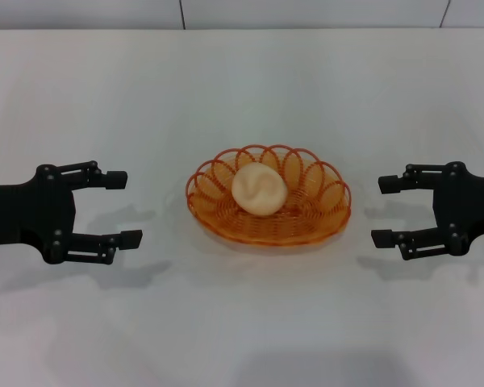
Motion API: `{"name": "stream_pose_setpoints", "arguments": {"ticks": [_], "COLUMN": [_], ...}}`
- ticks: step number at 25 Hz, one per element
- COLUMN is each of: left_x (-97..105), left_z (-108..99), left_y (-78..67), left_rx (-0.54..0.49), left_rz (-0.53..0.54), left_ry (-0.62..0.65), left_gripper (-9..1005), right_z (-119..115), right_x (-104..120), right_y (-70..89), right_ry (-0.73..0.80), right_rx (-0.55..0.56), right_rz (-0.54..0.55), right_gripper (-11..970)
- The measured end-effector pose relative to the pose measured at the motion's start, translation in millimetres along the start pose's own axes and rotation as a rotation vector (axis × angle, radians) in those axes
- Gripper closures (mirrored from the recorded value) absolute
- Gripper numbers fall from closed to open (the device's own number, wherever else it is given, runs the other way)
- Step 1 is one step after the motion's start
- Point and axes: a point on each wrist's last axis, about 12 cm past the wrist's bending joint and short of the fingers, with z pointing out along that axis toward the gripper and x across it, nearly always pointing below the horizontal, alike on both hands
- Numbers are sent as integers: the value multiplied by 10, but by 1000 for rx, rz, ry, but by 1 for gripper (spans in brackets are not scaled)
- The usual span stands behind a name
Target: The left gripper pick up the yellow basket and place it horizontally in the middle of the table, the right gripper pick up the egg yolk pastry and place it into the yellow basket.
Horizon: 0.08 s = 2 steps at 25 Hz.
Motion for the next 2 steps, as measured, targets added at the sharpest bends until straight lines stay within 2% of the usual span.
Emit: {"name": "stream_pose_setpoints", "arguments": {"ticks": [2], "left_x": [2], "left_z": [0], "left_y": [-1], "left_rx": [0], "left_rz": [-1], "left_ry": [1], "left_gripper": [116], "right_z": [3], "right_x": [0], "right_y": [3], "right_ry": [-1], "right_rx": [-1], "right_rz": [0], "right_gripper": [147]}}
